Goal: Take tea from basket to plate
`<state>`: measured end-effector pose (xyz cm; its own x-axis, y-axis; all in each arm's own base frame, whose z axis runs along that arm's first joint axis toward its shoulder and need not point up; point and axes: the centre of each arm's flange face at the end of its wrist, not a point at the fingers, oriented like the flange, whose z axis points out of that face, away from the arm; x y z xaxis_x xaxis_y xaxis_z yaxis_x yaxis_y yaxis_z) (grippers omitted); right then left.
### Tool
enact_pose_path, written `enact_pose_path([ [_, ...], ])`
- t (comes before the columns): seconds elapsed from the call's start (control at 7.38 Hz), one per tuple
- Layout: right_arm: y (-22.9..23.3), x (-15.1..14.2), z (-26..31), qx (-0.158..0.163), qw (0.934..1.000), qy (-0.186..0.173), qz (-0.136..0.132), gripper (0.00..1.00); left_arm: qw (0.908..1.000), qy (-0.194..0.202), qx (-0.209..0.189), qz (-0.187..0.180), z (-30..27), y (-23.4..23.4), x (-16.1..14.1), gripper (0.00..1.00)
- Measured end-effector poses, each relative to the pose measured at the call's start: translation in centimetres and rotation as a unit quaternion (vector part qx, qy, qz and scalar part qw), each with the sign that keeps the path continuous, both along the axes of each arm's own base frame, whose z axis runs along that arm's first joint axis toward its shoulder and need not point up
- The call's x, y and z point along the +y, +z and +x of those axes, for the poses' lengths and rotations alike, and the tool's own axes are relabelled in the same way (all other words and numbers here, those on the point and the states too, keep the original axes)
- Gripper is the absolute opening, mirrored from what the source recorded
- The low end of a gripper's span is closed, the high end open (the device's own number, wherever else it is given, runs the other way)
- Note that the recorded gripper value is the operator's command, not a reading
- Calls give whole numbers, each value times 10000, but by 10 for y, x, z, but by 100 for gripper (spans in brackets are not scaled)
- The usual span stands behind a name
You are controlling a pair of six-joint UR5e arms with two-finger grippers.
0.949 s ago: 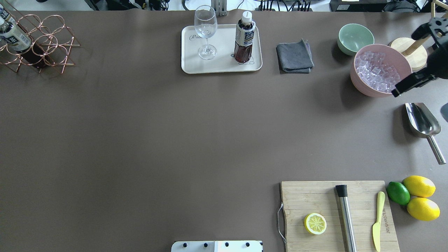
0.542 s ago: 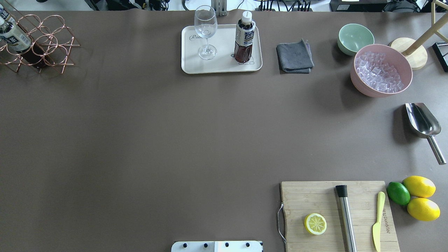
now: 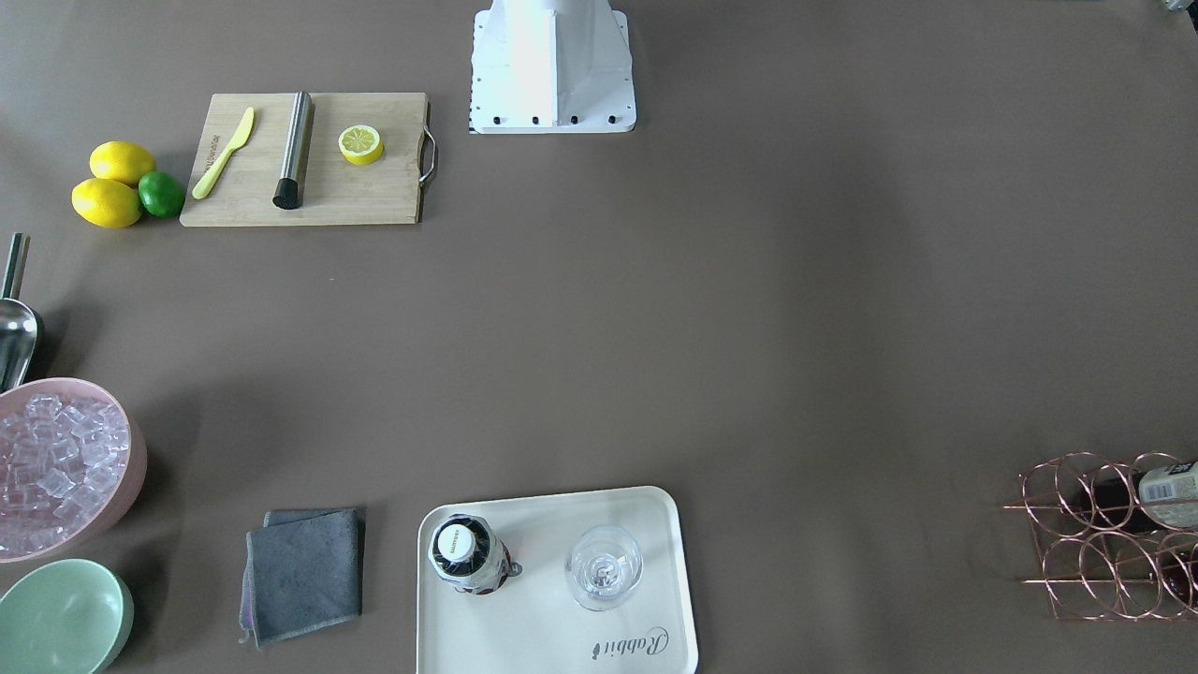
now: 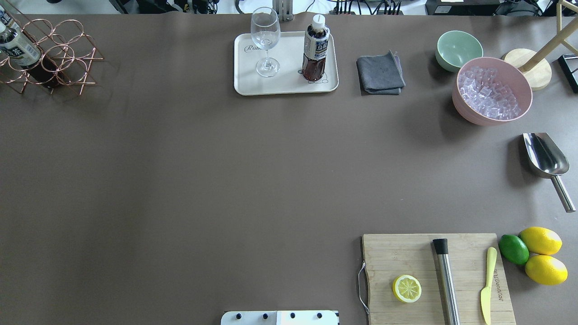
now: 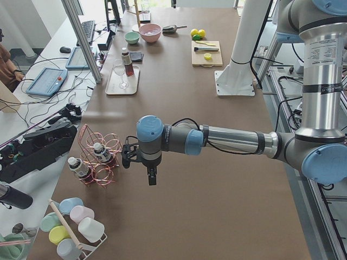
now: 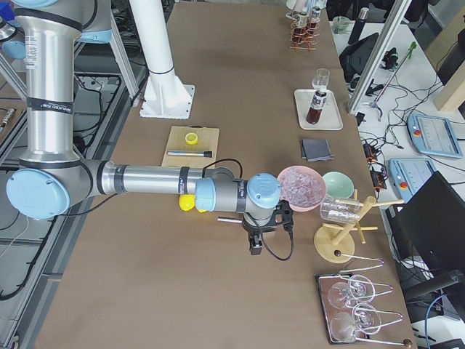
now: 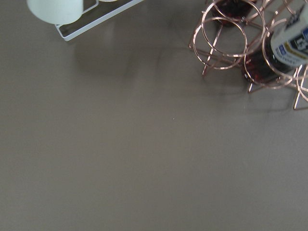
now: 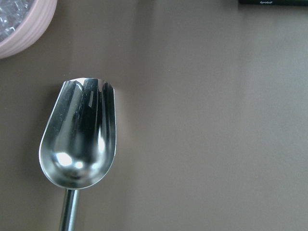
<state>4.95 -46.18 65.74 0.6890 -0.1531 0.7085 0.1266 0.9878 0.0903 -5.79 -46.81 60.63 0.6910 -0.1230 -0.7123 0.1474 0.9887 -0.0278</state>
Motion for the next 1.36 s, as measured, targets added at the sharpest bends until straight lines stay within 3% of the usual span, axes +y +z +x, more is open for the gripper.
enact_pose_path([
  [0.27,-7,-6,13,101,9998,143,80,100,9997,249,-31,73,0,24,12,98],
  [0.68,-10,-9,19,207,9986,458,-171,100,9985,303,-27,463,1,24,16,98],
  [1.36,-6,-9,21,478,9975,493,-174,100,9964,472,9,700,6,12,17,98],
])
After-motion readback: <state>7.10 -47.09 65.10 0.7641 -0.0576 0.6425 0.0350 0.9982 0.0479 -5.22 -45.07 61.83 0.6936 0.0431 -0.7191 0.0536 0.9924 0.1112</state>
